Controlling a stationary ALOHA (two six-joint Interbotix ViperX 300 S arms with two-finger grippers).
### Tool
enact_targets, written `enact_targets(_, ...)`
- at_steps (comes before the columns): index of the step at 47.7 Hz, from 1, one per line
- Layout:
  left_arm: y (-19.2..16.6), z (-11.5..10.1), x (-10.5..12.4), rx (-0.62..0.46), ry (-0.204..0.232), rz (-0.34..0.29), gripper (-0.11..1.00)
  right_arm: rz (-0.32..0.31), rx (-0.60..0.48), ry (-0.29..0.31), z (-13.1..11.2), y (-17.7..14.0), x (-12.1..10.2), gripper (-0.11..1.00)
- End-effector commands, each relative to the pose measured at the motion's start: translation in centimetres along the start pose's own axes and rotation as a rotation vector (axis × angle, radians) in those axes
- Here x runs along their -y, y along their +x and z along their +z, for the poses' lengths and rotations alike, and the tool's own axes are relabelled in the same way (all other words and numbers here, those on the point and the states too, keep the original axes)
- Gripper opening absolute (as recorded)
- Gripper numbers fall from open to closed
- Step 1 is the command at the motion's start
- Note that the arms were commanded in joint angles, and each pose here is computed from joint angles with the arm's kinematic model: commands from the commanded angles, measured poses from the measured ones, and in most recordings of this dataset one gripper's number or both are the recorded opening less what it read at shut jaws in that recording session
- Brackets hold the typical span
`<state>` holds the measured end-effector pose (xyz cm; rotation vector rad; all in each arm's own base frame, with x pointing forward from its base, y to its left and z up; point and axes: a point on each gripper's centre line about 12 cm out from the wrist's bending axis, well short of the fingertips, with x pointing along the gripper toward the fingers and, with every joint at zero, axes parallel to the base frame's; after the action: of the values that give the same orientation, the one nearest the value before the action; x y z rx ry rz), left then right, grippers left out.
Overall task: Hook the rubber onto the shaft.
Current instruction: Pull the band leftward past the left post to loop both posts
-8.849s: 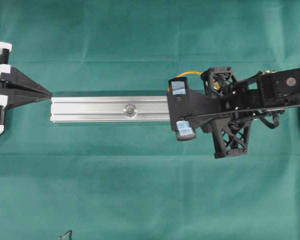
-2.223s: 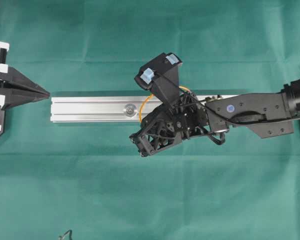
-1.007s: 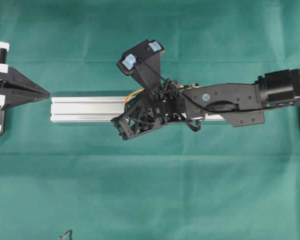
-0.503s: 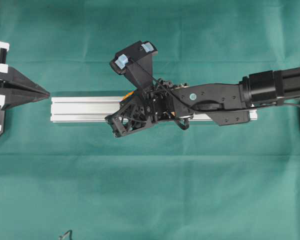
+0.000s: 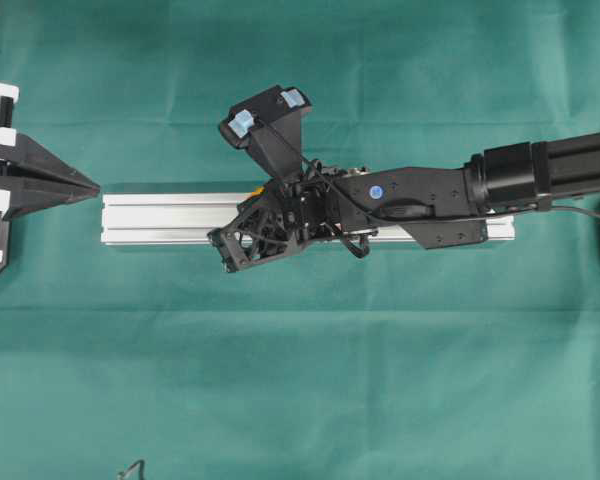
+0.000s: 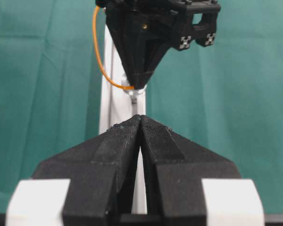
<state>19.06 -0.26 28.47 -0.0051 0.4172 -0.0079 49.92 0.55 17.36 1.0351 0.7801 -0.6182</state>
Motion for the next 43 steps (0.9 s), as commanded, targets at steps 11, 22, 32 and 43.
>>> enact_targets(11,-0.2,1.1,0.0,0.028,0.003,-0.001,0.00,0.056,0.021,0.028,1.1,-0.8,-1.4,0.08)
enact_targets(22,-0.2,1.1,0.0,0.029,0.003,-0.001,0.00,0.067,0.025,0.039,1.2,-0.4,-1.7,0.08)
enact_targets(32,-0.2,1.1,0.0,0.029,0.003,-0.001,0.00,0.068,0.026,0.039,1.4,0.0,-2.1,0.08)
enact_targets(43,-0.2,1.1,0.0,0.028,0.003,-0.001,0.00,0.040,0.013,0.047,1.1,0.3,-1.9,0.08)
